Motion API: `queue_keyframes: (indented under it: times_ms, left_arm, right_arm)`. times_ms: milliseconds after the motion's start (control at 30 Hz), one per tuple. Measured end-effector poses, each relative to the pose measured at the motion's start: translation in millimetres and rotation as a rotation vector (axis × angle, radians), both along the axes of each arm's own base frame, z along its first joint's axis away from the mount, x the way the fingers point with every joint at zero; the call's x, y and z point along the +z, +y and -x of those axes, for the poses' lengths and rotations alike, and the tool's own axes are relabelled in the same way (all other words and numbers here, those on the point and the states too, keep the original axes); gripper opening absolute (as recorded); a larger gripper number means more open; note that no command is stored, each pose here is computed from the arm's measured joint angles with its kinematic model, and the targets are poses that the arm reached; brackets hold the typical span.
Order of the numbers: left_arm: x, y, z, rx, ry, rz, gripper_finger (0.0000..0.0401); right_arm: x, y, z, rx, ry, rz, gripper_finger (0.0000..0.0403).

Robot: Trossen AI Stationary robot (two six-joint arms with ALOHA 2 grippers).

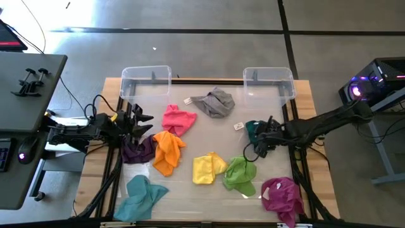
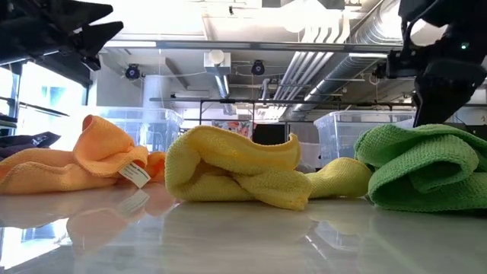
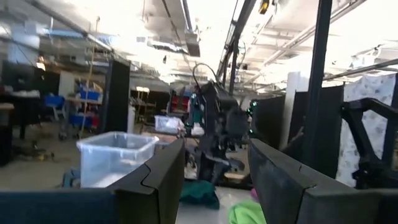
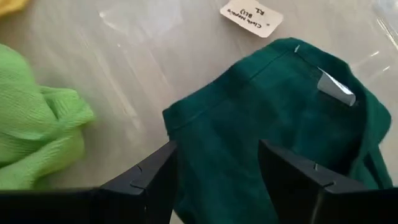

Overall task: Sort towels by color in basket
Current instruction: Put the dark green kitchen towel into the right transparent bin

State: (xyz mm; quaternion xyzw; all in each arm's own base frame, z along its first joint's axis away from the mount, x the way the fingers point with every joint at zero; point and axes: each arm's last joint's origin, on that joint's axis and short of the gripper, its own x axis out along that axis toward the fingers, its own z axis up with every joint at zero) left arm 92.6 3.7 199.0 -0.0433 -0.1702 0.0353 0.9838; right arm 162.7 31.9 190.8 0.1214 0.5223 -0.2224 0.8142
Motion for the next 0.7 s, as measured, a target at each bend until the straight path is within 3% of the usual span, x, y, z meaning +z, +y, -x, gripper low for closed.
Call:
queue_keyframes:
  times_ms: [167, 400, 567, 700]
  left_arm:
    - [2, 0, 1, 0.018, -0.015, -0.045, 0.0162]
    - [2, 0, 1, 0.022, -0.013, -0.053, 0.0162]
    - [0, 0, 0, 0.024, 0.001, -0.057, 0.0162]
    - [0, 0, 0, 0.021, 0.006, -0.07, 0.0162]
  right_arm:
    - [-3, -7, -2, -0.098, 0.014, -0.022, 0.021]
    - [-5, -25, 1, -0.265, 0.072, -0.144, 0.0235]
    - [-12, -38, 2, -0.434, 0.128, -0.123, 0.0255]
    - [-25, -41, -4, -0.495, 0.203, -0.174, 0.0251]
